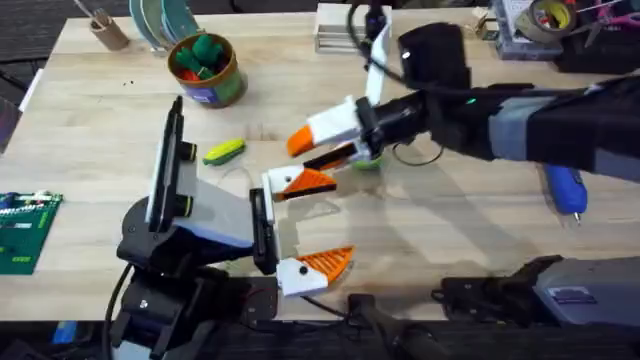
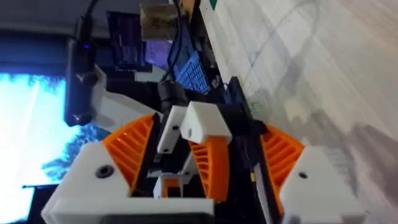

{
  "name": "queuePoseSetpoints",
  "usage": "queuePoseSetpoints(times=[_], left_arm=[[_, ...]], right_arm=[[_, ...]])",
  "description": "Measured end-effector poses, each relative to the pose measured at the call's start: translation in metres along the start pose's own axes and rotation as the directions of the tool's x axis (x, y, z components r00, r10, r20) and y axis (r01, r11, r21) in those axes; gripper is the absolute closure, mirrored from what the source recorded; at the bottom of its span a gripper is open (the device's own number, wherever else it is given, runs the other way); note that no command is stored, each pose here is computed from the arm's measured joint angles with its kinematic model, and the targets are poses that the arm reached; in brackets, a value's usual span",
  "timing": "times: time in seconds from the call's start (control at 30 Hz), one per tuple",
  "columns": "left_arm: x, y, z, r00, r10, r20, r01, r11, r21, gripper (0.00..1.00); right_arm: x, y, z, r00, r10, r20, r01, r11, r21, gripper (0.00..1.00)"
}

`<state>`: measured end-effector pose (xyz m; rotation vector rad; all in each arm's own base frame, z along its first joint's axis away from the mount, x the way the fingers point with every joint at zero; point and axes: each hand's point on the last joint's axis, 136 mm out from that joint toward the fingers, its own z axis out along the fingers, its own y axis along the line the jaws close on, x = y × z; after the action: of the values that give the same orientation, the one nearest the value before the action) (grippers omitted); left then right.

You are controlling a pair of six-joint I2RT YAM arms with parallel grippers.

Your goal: Pick up the gripper from the table and insert it into the empty holder that is missing its gripper. Then pick up a screw, insert it into the mounting hole, and use the screwdriver to tighten it. Finally, clean up the table by picking up the vegetable and placing it into the bucket.

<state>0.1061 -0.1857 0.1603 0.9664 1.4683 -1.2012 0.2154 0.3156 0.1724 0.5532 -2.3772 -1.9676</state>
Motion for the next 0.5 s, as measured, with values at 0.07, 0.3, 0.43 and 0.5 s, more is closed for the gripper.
queuePoseSetpoints(times=[0.07,0.3,0.43,0.5], left_arm=[[0.0,-0.002,0.0,1.0,0.004,-0.001,-0.004,1.0,0.012,0.007],[0.001,-0.004,0.0,1.0,0.006,-0.003,-0.006,1.0,0.025,0.007],[0.001,-0.004,0.0,1.0,0.006,-0.003,-0.006,1.0,0.025,0.008],[0.001,-0.004,0.0,1.0,0.006,-0.003,-0.006,1.0,0.025,0.008]], right_arm=[[-0.007,-0.002,-0.012,1.0,0.01,0.023,-0.009,1.0,-0.01,0.067],[-0.052,-0.032,-0.063,0.969,-0.009,0.245,-0.017,0.994,0.105,0.016],[-0.074,-0.052,-0.082,0.931,-0.102,0.35,0.018,0.971,0.237,0.012],[-0.081,-0.061,-0.087,0.912,-0.163,0.376,0.042,0.95,0.31,0.01]])
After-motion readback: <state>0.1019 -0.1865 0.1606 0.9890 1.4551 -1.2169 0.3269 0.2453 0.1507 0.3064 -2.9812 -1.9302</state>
